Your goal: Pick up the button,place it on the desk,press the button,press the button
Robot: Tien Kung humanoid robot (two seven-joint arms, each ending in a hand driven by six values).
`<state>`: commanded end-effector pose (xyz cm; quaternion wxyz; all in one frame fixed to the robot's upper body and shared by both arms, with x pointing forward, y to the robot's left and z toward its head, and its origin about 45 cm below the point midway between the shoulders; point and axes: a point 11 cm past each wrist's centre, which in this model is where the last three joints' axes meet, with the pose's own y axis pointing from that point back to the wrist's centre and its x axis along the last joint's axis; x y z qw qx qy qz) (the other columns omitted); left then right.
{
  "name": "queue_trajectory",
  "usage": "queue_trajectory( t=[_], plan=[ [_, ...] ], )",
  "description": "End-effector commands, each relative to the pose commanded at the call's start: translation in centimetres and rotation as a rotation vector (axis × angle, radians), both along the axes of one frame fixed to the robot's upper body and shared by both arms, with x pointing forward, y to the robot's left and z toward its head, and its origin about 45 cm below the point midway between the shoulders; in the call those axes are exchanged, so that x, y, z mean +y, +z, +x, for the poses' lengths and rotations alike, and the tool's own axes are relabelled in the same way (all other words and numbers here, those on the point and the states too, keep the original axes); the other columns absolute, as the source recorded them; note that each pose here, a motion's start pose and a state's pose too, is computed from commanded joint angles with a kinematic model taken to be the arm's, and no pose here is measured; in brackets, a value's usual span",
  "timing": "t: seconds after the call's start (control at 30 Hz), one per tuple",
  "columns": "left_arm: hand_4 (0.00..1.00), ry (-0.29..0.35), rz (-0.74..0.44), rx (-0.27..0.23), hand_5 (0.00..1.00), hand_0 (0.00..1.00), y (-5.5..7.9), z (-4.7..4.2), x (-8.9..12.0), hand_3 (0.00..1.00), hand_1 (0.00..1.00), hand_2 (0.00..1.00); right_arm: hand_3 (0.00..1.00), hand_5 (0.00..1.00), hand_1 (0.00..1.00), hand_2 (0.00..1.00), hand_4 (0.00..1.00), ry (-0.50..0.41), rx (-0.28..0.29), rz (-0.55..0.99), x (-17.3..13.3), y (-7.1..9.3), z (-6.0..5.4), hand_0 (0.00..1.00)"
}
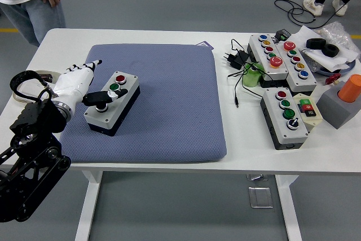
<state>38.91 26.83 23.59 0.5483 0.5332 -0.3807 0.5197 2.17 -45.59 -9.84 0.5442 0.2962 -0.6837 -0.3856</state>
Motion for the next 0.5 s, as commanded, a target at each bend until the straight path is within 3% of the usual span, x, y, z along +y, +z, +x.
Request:
queue_trajectory(
  t=[0.2, 0.5],
  plan=[
    [0.998, 0.017, 0.017, 0.044, 0.822, 0.995, -1.1, 0.24, 0.0, 0.998, 0.998, 0.998, 0.583, 0.015, 0.499, 0.545, 0.255, -0.001, -0.003, 0.0, 0.0, 0.0, 0.1, 0.629],
    [0.998, 0.014, 0.01, 0.054, 0.829, 0.968, -1.6, 0.33, -0.7, 0.998, 0.998, 0.998, 0.583, 0.015, 0.499, 0.545, 0.256, 0.002, -0.004, -0.001, 0.0, 0.0, 0.2, 0.629]
  ],
)
